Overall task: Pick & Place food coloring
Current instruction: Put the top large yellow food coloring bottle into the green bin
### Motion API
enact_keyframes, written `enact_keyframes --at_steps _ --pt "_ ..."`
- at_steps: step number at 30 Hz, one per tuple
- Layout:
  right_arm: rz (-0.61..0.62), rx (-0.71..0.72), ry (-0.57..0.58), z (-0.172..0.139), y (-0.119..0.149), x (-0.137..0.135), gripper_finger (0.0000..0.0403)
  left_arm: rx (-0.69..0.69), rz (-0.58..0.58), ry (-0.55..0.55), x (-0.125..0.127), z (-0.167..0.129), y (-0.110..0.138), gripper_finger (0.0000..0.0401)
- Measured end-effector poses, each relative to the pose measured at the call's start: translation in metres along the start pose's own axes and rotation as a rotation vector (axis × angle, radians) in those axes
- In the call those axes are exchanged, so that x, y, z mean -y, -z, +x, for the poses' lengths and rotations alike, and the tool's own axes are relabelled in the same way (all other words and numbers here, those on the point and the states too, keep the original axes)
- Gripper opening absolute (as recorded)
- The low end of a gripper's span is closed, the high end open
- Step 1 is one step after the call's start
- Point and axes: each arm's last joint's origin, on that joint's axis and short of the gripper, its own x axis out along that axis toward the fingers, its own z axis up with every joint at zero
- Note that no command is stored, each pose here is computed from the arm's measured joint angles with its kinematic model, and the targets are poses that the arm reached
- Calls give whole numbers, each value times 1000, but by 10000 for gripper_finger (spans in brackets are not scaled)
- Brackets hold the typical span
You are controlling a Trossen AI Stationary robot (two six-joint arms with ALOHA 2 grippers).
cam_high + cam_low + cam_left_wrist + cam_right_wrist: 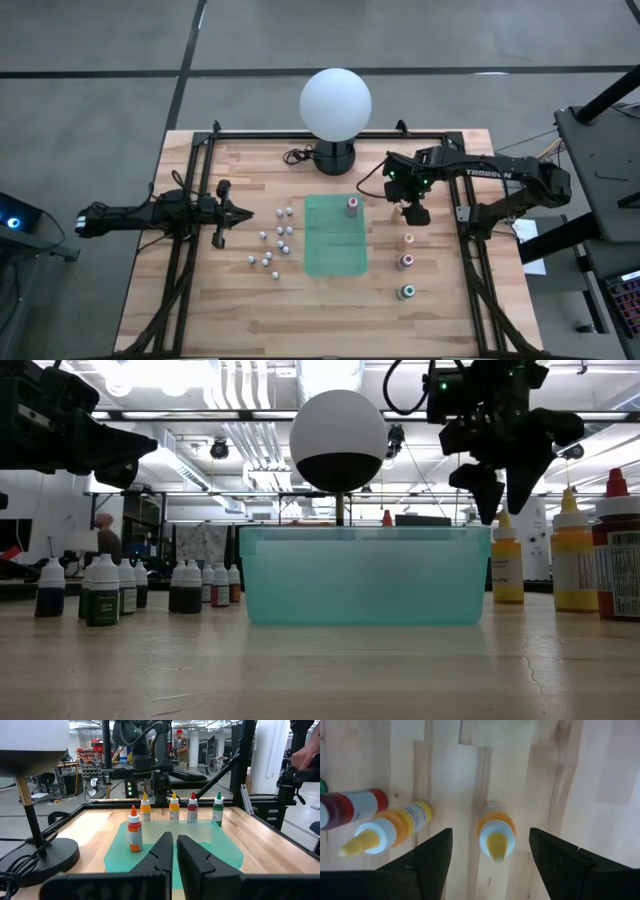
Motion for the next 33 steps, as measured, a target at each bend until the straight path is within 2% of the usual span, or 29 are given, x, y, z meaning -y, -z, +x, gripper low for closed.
enact_keyframes --at_steps 5,11,21,33 --pt "3 -12 -1 7 3 0 252 0 0 0 0 0 0 0" --pt "3 -37 68 13 6 2 249 0 0 0 0 0 0 0" --pt "4 -43 66 15 7 2 245 0 0 0 0 0 0 0" --pt "3 -39 58 17 8 2 189 0 0 0 0 0 0 0"
